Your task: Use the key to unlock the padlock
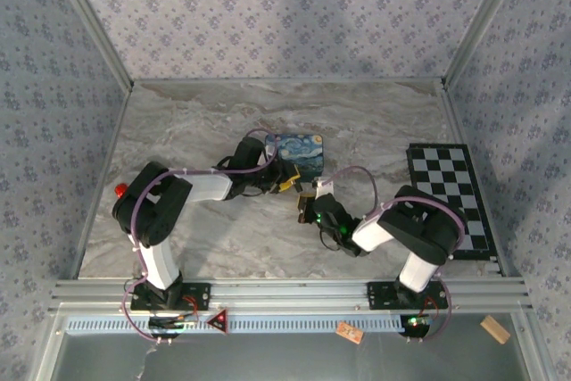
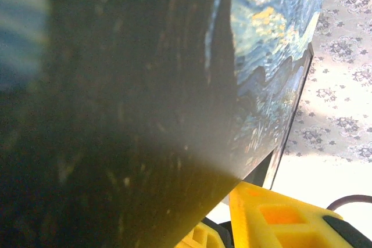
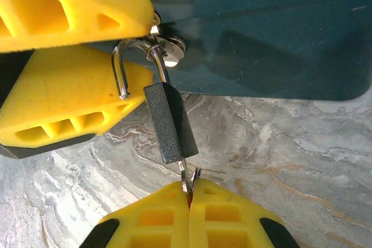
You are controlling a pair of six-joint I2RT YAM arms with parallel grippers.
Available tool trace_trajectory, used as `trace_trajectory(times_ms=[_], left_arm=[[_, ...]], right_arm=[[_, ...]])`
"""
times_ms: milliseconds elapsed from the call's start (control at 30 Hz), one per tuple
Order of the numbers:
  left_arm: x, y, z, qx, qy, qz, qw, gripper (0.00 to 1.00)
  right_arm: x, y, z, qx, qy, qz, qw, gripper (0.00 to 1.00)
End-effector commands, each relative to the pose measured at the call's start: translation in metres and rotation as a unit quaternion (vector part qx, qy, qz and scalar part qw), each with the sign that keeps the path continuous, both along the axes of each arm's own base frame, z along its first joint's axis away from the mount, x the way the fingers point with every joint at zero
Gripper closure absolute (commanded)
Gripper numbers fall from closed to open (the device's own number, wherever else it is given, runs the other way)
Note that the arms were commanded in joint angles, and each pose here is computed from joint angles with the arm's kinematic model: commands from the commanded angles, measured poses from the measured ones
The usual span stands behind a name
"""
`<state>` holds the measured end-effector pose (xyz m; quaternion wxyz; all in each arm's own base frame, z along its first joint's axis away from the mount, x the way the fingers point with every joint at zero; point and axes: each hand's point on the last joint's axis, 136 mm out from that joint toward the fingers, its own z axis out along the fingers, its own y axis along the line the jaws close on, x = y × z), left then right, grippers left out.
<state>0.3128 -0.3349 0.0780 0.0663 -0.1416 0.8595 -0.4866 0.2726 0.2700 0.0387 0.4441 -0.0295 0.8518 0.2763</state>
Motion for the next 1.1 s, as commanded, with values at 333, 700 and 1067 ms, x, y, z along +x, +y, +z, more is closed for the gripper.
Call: trace_trajectory(times_ms=[333, 700, 1067], left_arm=[[-0.018, 0.031, 0.003, 0.141, -0.073, -0.016, 0.987, 0.55], [-0.021, 0.037, 0.005, 0.202, -0.100, -0.023, 0.974, 0.57], [-0.006, 0.033, 0.000, 0.207, -0.104, -0.019, 0.973, 0.66]], right_arm=[[-0.007, 0.018, -0.001, 0.054, 0.055, -0.007, 0.997, 1.00], [-0.010, 0.021, -0.006, 0.028, 0.067, -0.020, 0.997, 1.00], [-0.012, 0.020, -0.007, 0.045, 0.083, -0.015, 0.995, 1.00]])
